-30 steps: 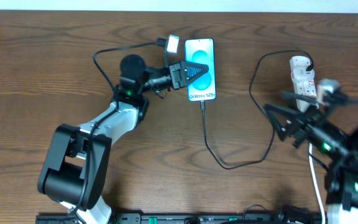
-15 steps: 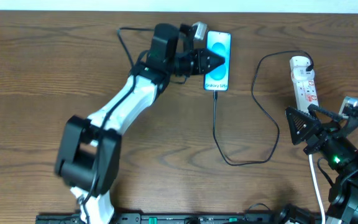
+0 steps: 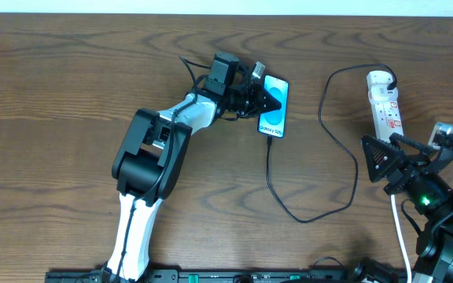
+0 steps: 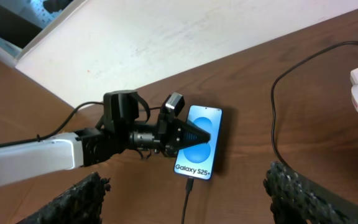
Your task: Plug charger to phone and switch on socket
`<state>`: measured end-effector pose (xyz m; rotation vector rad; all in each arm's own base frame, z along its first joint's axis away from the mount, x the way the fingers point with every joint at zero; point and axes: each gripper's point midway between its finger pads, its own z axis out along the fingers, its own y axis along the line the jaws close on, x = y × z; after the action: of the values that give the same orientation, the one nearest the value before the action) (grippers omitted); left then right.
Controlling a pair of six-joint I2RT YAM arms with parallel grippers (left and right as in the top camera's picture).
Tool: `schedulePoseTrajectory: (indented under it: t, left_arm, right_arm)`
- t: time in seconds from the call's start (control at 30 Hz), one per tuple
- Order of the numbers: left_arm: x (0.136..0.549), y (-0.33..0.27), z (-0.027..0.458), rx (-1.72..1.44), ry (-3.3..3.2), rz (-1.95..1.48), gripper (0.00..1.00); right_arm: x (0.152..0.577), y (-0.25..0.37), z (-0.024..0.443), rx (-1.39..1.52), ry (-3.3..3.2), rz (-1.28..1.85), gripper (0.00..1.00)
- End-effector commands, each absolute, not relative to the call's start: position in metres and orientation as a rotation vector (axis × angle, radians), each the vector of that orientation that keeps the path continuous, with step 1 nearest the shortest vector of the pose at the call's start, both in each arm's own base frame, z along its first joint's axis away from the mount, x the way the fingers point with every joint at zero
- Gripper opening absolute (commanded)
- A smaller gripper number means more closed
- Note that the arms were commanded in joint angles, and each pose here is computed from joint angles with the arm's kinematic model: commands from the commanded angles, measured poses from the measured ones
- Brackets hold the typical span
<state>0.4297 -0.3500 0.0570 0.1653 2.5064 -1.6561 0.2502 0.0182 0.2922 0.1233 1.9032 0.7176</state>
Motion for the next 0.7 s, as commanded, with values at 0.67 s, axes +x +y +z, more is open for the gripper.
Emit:
schedulePoseTrajectory:
  t: [0.67]
  left_arm:
    - [0.426,-0.349,0.027,0.12,2.592,-1.618,0.38]
  right_arm:
    - [0.252,0.013,0.295,0.131,1.901,0.672,0.82]
